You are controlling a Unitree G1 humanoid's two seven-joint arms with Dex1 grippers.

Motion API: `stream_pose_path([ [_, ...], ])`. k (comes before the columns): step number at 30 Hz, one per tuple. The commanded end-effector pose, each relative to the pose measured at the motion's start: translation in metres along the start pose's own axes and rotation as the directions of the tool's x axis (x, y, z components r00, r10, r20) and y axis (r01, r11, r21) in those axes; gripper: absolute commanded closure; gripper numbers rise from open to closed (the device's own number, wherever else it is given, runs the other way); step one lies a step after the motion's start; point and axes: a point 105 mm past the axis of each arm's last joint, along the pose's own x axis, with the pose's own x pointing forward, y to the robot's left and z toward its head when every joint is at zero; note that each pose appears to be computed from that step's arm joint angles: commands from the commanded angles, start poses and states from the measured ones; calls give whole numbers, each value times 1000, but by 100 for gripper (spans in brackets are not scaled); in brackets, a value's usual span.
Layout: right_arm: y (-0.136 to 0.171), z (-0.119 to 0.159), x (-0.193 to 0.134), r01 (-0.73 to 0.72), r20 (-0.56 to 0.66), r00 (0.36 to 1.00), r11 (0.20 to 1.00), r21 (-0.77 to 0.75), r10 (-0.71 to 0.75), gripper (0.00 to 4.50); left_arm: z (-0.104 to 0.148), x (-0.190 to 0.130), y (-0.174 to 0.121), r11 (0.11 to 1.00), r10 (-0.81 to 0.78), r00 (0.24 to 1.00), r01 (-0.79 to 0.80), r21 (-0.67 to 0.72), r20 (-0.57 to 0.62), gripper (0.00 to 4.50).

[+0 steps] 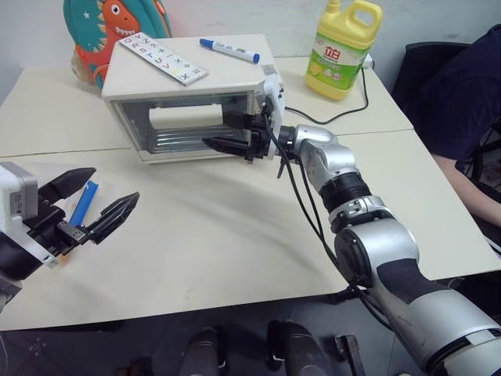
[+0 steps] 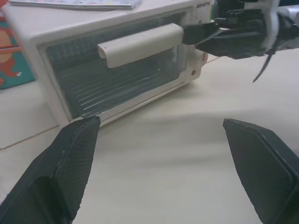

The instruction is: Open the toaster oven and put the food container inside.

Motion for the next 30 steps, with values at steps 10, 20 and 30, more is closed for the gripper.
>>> stream_pose_path([
  [10, 57, -21, -5, -186, 23, 982, 983, -4, 186, 0, 37, 39, 29, 978, -55, 997, 45, 203, 49, 58],
  [20, 71, -28, -12, -140, 42, 989, 989, 37, 138, 0, 26, 95, 43, 907, -181, 979, 202, 369, -92, 373],
  [30, 88, -28, -43, -86, 11, 996, 996, 5, 86, 0, -7, 117, 39, 869, -264, 928, 347, 352, -263, 446],
])
